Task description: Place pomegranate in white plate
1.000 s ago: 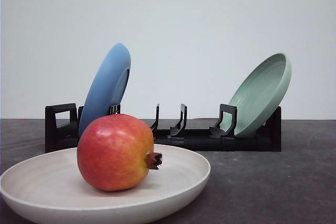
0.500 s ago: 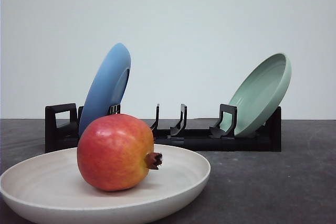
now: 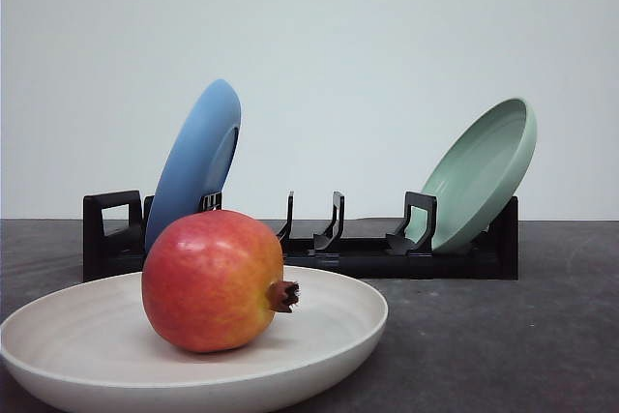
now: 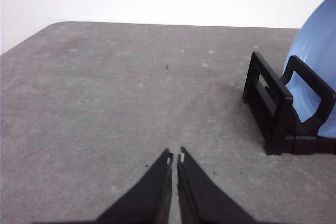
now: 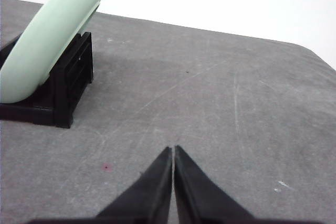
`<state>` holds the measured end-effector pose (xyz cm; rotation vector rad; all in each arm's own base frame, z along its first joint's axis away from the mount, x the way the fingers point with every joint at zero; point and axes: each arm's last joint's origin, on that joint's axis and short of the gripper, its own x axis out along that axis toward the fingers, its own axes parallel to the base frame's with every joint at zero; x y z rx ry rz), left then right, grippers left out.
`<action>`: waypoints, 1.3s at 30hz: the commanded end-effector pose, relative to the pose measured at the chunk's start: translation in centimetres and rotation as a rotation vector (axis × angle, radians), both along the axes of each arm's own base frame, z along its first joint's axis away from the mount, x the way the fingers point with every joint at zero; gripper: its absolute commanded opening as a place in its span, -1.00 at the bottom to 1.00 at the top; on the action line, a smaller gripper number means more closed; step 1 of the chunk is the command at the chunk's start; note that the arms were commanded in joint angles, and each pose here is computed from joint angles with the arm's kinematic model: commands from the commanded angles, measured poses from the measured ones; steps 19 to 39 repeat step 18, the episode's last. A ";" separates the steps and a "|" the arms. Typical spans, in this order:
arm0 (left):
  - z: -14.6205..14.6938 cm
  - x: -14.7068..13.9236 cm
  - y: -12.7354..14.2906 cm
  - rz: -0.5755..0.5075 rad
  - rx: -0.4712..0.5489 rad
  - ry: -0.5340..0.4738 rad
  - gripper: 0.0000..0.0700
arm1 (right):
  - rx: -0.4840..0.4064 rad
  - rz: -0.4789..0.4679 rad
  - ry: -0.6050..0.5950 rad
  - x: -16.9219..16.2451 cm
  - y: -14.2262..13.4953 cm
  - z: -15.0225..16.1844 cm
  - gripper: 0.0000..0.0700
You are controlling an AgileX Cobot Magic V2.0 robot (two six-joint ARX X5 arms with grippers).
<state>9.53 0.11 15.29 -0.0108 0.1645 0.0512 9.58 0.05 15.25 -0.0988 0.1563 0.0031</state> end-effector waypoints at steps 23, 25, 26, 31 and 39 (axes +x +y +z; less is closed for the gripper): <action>-0.3 0.0 0.0 0.005 -0.003 0.012 -1.00 | 0.010 -0.005 -0.007 0.0 0.0 0.0 -1.00; -0.3 0.0 0.0 0.005 -0.003 0.012 -1.00 | 0.010 -0.005 -0.007 0.0 0.0 0.0 -1.00; -0.3 0.0 0.0 0.005 -0.003 0.012 -1.00 | 0.010 -0.005 -0.007 0.0 0.0 0.0 -1.00; -0.3 0.0 0.0 0.005 -0.003 0.012 -1.00 | 0.010 -0.005 -0.007 0.0 0.0 0.0 -1.00; -0.3 0.0 0.0 0.005 -0.003 0.012 -1.00 | 0.010 -0.005 -0.007 0.0 0.0 0.0 -1.00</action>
